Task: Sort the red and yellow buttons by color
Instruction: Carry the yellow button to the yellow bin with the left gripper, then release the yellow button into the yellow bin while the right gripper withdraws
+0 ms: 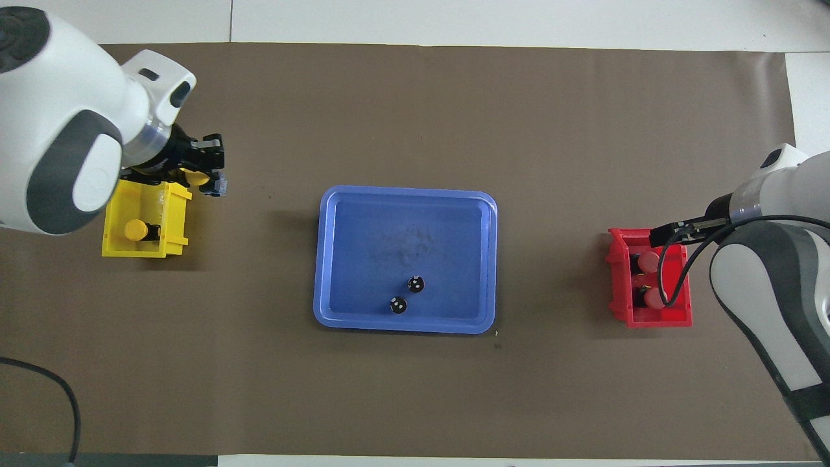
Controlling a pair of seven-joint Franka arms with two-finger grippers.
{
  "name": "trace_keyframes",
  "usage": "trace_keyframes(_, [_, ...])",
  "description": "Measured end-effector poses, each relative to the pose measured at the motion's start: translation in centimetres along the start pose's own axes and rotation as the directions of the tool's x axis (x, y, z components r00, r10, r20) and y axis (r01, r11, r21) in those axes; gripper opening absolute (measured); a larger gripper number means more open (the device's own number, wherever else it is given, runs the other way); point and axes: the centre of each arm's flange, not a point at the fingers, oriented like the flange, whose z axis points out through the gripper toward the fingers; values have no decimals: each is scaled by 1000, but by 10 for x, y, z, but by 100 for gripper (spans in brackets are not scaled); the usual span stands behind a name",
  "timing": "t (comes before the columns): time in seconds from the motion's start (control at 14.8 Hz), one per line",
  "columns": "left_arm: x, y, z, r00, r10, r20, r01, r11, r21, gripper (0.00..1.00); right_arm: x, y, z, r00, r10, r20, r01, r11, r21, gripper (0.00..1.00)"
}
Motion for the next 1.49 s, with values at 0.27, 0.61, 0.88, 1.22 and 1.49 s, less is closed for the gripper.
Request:
trace_keyframes(0.27, [27,-103,10,1000,13,-24,-14,1000,-11,41,-1,-5,-87,999,32,5,-32,999,4,100])
trace_keyframes(0.61, [22,-98,61,998,33,-46,-34,999,-16,41,-17,9,-157,997,75,-1,-75,997,4,100])
trace_keyframes(0.88, [11,-98,87,998,38,-52,-39,999,-17,41,-26,18,-178,996,88,18,-87,993,-85,100])
trace_keyframes(1.22, [4,-98,118,995,45,-89,-47,999,-20,41,-22,13,-171,994,100,39,-96,991,-92,100])
trace_keyframes(1.49, [5,-96,129,994,47,-95,-50,999,-21,41,-22,14,-171,994,101,39,-97,991,-92,100])
